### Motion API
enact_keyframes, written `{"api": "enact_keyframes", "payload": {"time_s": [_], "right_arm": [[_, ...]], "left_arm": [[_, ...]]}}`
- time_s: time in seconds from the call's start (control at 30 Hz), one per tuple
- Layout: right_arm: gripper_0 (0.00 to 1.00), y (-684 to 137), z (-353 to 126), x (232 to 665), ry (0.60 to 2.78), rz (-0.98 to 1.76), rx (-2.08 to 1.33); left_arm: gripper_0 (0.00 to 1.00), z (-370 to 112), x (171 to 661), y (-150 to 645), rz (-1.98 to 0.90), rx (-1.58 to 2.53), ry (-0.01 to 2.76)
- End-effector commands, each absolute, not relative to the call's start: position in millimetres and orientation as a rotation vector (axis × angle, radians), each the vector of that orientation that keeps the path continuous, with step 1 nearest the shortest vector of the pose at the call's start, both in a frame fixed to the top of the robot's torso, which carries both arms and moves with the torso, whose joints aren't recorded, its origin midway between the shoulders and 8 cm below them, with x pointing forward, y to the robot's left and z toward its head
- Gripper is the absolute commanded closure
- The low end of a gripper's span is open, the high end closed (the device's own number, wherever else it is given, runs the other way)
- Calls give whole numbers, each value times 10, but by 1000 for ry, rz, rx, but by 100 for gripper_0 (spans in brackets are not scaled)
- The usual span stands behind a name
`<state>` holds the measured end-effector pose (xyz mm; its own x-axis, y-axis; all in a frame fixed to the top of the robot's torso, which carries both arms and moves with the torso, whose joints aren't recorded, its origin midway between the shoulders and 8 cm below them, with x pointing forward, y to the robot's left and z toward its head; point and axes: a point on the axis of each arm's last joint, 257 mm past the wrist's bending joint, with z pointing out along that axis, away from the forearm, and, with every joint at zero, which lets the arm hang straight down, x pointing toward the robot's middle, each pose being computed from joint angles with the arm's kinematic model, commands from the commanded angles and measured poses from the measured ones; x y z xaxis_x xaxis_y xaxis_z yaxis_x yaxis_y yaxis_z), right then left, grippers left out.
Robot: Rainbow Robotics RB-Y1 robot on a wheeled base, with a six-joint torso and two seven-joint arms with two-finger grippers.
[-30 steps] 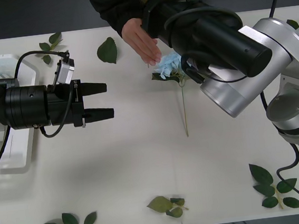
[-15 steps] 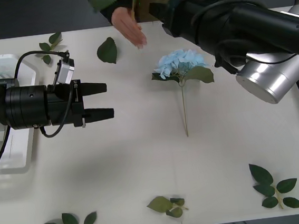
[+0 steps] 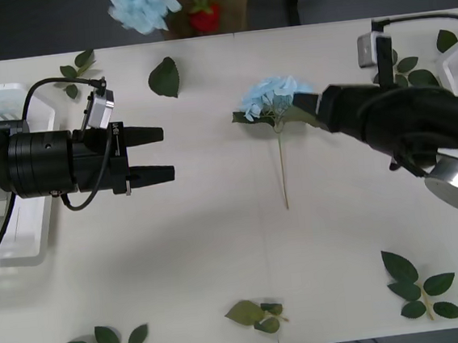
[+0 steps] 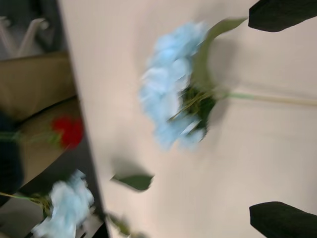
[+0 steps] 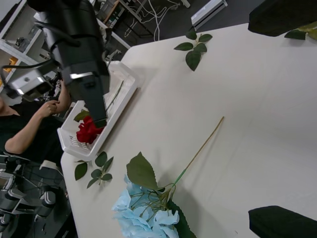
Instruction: Place the red flowers into the right box and the blue flowers into the left box. If a person shows an open palm, hand one flower to the person first, then continue sorting.
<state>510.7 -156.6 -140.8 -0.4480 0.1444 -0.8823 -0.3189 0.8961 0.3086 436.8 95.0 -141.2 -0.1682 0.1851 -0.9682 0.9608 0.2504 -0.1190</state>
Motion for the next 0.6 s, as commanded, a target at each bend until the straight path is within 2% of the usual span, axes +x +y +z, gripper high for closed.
{"api": "enact_keyframes", "payload": {"time_s": [0.03,0.13,0.3,0.6], "right_arm": [[0,-1829,-1894,5031,2107,417,-141],[0,-1790,-2204,4931,2224,433,-73],[0,-1629,-2410,4869,2324,367,-127],[0,-1163,-2342,5447,2291,274,-224]], "left_arm": [[0,-1289,4328,842,-987,1160,1483],[0,-1289,4328,842,-987,1160,1483],[0,-1289,4328,842,-987,1160,1483],[0,-1289,4328,842,-987,1160,1483]]}}
